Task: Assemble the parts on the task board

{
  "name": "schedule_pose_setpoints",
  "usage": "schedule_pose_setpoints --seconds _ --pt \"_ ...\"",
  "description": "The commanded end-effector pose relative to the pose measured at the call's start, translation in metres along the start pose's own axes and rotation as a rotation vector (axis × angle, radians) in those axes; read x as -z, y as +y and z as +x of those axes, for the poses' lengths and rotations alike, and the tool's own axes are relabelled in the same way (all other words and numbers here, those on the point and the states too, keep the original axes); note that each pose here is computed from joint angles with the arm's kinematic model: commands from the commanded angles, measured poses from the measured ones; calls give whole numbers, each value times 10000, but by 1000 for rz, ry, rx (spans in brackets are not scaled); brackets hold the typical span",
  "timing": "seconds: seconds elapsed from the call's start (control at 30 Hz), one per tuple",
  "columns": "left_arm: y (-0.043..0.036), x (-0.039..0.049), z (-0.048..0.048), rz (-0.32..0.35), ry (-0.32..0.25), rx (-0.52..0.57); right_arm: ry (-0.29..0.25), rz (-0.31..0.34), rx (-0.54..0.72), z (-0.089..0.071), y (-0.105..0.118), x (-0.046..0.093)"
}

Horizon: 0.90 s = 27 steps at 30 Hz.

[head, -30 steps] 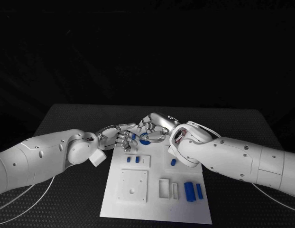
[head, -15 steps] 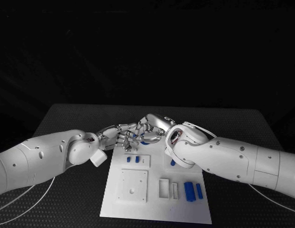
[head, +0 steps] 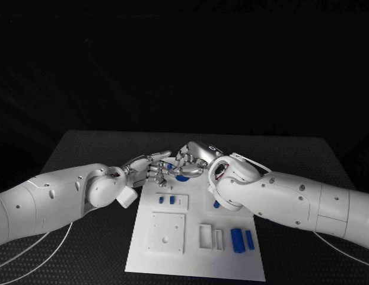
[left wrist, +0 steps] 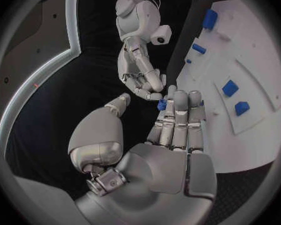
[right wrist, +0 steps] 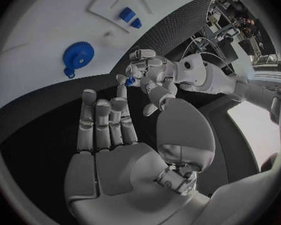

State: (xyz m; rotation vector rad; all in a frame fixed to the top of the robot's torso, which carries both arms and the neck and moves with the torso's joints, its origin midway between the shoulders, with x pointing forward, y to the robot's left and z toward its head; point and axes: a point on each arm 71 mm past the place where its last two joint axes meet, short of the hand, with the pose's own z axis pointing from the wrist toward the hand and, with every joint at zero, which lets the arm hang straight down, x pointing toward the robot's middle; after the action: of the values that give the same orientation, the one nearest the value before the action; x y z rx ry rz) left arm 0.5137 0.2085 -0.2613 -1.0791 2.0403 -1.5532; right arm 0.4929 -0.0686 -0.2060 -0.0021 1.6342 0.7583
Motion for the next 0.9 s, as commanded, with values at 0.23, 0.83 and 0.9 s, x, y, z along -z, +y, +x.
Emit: schedule_pose_setpoints --seconds 0.23,0.83,0.9 --pt "-37 -27 40 50 -59 77 -45 16 41 -3 14 -22" --pt "-34 -47 90 51 -66 109 -68 -6 77 -1 47 -49" --pt "-34 -48 96 50 -66 110 -70 -8 82 1 51 -50"
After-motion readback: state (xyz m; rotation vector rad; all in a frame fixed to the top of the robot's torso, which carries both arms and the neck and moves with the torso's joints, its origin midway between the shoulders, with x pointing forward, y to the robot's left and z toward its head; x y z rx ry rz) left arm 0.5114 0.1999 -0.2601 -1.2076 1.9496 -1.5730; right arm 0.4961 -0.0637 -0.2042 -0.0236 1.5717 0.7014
